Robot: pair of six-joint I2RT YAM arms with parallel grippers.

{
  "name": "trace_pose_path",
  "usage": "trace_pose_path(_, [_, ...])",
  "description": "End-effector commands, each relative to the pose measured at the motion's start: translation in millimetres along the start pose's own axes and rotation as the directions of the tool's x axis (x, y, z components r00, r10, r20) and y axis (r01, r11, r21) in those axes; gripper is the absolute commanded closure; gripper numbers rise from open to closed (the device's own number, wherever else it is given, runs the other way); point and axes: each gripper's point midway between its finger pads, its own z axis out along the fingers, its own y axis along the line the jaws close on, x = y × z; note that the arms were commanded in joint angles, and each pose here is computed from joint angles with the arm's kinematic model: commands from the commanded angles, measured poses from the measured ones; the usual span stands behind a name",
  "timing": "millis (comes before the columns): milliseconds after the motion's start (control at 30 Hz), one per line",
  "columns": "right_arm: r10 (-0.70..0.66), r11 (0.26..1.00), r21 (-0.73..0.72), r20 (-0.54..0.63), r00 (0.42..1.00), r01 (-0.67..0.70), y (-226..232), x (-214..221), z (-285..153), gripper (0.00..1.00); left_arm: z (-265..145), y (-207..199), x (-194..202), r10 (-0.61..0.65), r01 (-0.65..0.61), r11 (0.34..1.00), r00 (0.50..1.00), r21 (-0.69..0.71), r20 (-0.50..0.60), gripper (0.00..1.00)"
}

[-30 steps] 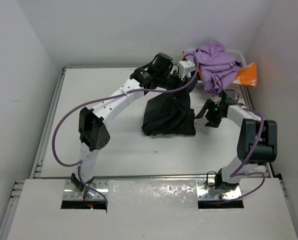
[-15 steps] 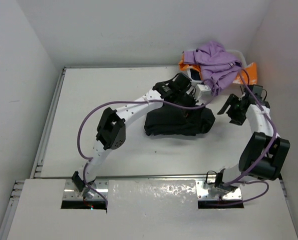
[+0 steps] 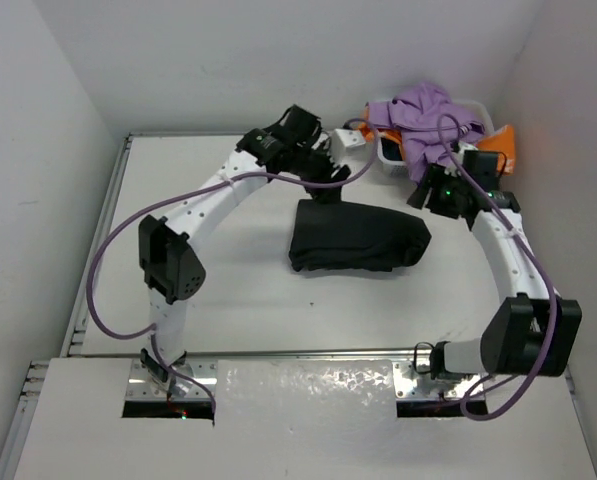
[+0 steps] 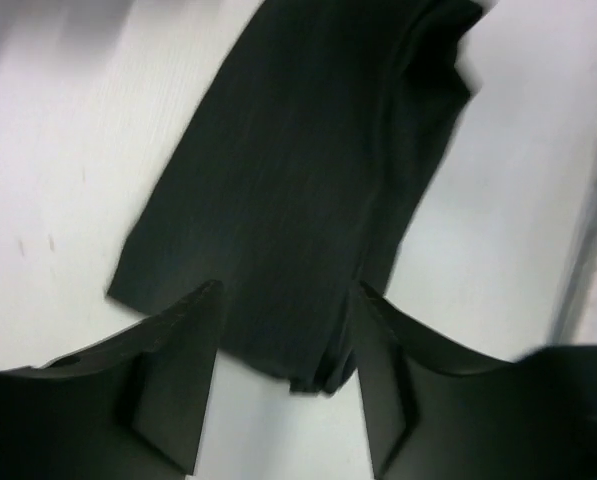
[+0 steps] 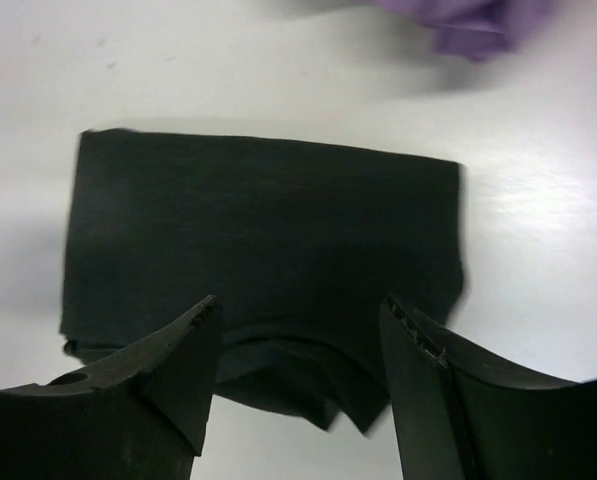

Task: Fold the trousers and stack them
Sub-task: Fold the trousers

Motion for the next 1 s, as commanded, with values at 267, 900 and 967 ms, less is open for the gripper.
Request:
trace_pose_path(267, [-0.022, 0.995, -0.096, -0.231, 0.973, -0.001, 24, 76, 51, 0.69, 33, 48, 128, -0.178, 0.142, 0.966, 0.971, -0.216, -0.160, 0.40])
trace_pose_path(900, [0.183, 0.936, 0.341, -0.255, 0.950, -0.088, -104, 197, 25, 1.00, 37, 27, 247, -0.318, 0.224, 0.932, 0.883, -0.285, -0.344, 0.49])
trace_pose_path(967, [0.174, 0.931, 0.356, -0.231, 0.957, -0.084, -109, 189, 21, 1.00, 34, 27, 246, -0.313, 0.219, 0.933, 0.885, -0.285, -0.344, 0.48])
